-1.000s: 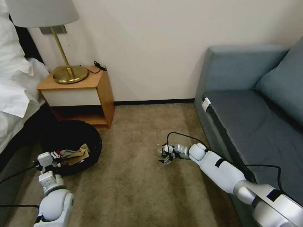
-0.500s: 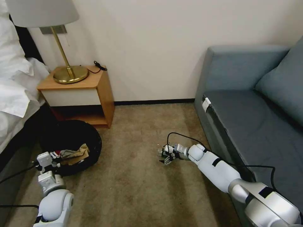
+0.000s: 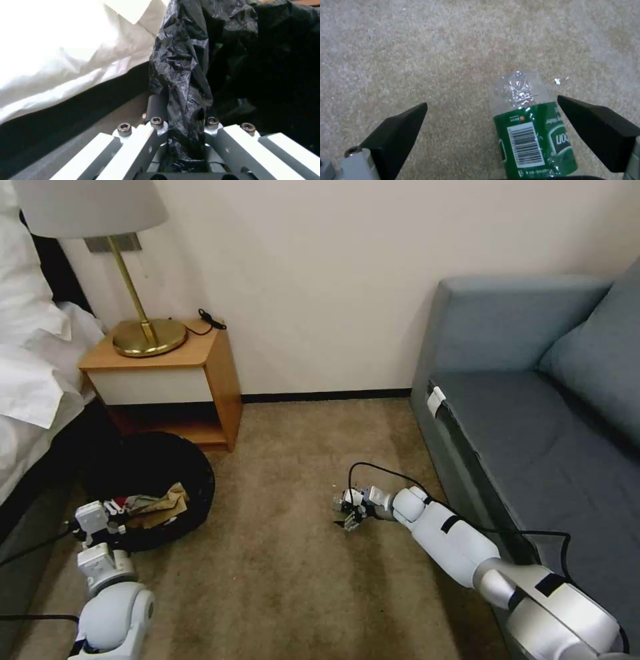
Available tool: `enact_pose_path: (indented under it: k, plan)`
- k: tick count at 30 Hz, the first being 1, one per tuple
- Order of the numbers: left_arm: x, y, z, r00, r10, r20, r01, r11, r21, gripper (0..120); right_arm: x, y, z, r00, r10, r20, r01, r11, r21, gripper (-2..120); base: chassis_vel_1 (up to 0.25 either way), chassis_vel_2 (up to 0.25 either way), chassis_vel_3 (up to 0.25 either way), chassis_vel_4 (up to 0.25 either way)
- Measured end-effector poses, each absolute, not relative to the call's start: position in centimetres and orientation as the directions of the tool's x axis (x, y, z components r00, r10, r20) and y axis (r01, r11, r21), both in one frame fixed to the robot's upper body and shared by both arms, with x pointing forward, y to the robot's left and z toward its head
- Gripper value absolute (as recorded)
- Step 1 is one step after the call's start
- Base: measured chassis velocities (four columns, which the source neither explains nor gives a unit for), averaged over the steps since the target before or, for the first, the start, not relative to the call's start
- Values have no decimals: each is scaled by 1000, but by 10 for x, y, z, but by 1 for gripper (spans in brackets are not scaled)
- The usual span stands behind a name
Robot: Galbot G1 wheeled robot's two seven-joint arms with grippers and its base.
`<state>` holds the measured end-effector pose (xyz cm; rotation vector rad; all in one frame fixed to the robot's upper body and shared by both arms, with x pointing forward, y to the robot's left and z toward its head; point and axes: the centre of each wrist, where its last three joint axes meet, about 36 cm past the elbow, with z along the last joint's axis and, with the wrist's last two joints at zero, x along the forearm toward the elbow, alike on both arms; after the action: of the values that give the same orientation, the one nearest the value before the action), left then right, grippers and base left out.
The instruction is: Pick up the trash bin, then pick up the garbage on the floor and place it into the trash bin.
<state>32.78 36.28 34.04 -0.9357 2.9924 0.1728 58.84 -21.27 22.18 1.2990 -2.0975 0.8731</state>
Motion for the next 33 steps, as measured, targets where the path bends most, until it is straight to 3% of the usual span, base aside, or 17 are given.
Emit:
enact_pose_path:
  k: [18,25,27,33]
  plan:
    - [327,360,339,-823,-567,-32,-567,817,103,7,591,-218,217,-372,-556,743,-922,312,-228,100,0,0,0,0]
    - [328,361,338,-822,-568,-31,-568,816,104,7,591,-219,217,-362,-559,746,-926,309,-218,82,0,0,0,0]
    - [329,360,338,-822,-568,-30,-568,817,103,7,591,-220,217,-359,-557,748,-927,304,-219,70,0,0,0,0]
    - [330,361,337,-822,-569,-30,-569,816,103,7,590,-221,216,-356,-557,750,-928,303,-216,54,0,0,0,0]
